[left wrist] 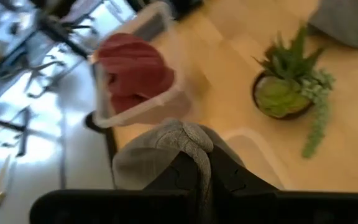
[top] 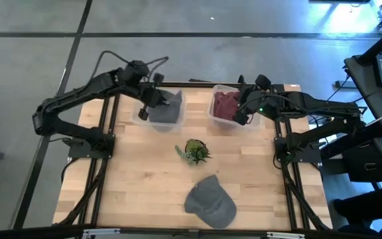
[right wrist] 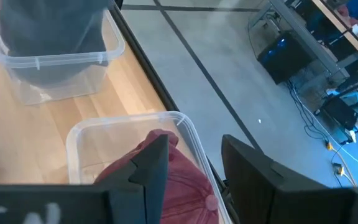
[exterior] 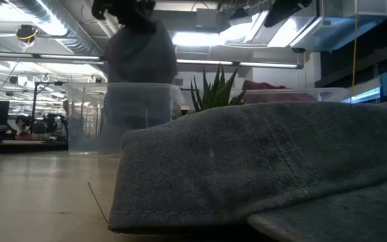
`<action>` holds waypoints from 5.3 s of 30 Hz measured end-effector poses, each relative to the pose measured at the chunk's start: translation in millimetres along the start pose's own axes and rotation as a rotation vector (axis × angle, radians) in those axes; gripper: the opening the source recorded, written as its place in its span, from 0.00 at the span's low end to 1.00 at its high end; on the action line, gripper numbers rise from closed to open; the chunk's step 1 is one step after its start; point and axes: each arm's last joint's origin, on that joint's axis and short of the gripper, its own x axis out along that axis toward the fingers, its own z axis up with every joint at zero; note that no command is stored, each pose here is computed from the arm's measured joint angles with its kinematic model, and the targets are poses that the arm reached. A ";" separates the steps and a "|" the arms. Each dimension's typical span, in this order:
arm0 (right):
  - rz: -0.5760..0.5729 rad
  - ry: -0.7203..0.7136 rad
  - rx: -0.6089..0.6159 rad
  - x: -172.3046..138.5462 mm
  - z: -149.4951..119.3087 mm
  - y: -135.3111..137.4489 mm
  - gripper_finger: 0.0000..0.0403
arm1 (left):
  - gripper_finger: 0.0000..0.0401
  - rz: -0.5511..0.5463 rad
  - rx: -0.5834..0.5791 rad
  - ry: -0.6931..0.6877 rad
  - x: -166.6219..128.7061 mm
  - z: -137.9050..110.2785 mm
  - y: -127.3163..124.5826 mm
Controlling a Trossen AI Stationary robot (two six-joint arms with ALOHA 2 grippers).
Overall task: Pick & Place hat
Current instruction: Put the top gray cap into the left transparent bin, then put the gray cap into the left transparent bin
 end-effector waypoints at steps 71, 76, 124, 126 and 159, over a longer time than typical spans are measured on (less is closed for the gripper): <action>0.052 0.043 -0.032 -0.1 -5.0 1.5 0.37 | 0.01 -0.057 -0.094 0.962 85.6 -66.2 -11.6; 0.052 0.048 -0.036 -0.1 -5.6 1.4 0.37 | 0.01 -0.044 -0.094 0.953 86.4 -65.8 -10.5; 0.135 0.079 -0.006 -0.5 -8.5 3.7 0.37 | 0.23 0.056 -0.371 0.510 44.4 -47.1 7.6; 0.198 0.084 -0.003 -0.8 -8.6 5.5 0.37 | 0.23 0.062 -0.453 0.474 37.9 -50.6 10.9; 0.873 0.354 0.351 30.6 -122.5 133.5 0.38 | 0.24 0.100 -0.636 -0.261 39.8 17.5 -64.7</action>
